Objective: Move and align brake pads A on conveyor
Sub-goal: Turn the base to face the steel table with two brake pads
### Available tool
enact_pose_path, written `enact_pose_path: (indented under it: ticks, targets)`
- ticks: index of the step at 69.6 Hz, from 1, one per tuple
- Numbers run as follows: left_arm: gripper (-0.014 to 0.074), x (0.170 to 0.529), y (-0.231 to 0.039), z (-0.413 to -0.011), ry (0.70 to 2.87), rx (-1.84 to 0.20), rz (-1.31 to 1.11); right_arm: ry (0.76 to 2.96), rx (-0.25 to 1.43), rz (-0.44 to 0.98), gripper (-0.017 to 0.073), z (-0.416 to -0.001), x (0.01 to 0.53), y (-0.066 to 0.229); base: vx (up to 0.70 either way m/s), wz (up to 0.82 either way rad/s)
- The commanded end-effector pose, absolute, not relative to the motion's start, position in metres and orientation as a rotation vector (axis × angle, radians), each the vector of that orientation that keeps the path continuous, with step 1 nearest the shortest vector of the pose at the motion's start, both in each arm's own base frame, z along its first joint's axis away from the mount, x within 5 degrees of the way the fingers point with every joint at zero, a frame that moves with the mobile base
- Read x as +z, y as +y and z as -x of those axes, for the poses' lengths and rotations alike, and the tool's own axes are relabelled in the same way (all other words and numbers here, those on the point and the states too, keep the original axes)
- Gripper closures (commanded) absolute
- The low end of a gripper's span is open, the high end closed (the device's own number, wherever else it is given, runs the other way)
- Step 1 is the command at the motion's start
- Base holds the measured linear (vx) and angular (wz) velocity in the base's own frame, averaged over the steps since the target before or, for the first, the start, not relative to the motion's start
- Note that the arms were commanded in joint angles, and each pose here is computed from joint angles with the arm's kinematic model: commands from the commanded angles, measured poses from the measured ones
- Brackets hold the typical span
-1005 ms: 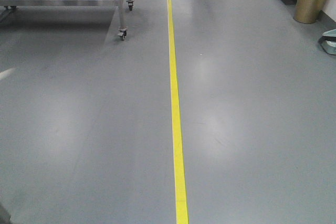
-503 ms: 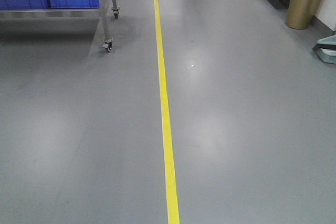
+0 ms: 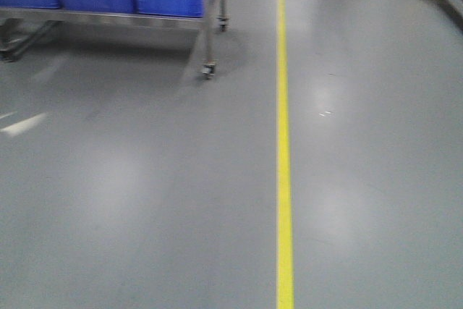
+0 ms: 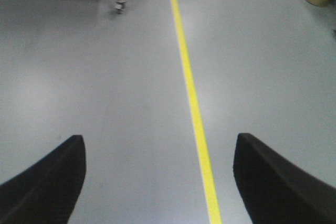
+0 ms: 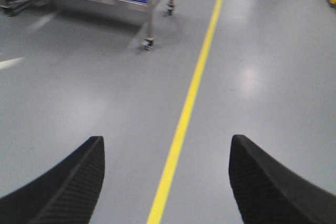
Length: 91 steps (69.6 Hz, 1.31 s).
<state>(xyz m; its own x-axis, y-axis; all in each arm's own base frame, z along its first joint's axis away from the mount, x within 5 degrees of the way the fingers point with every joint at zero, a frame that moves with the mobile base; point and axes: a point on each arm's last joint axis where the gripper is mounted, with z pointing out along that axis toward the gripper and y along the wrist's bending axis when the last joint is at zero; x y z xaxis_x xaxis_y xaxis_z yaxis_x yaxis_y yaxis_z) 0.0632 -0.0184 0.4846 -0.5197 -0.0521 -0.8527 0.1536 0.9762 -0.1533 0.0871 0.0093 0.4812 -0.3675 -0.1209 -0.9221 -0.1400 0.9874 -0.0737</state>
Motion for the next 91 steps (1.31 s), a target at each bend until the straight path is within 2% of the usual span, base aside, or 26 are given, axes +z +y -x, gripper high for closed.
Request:
enact_pose_path:
  ticks: [1, 91]
  targets:
    - [0.0050, 0.4915, -0.0200, -0.0644, 2.058, -0.277, -0.078, 1.863, 0.005, 0.183, 0.0082, -0.0869, 0.4925, 0.0088, 0.26, 0.65]
    - [0.0050, 0.4917, -0.0199, -0.0637, 2.057, -0.277, -0.078, 1.864, 0.004, 0.183, 0.0082, -0.0865, 0.4924, 0.0087, 0.22, 0.82]
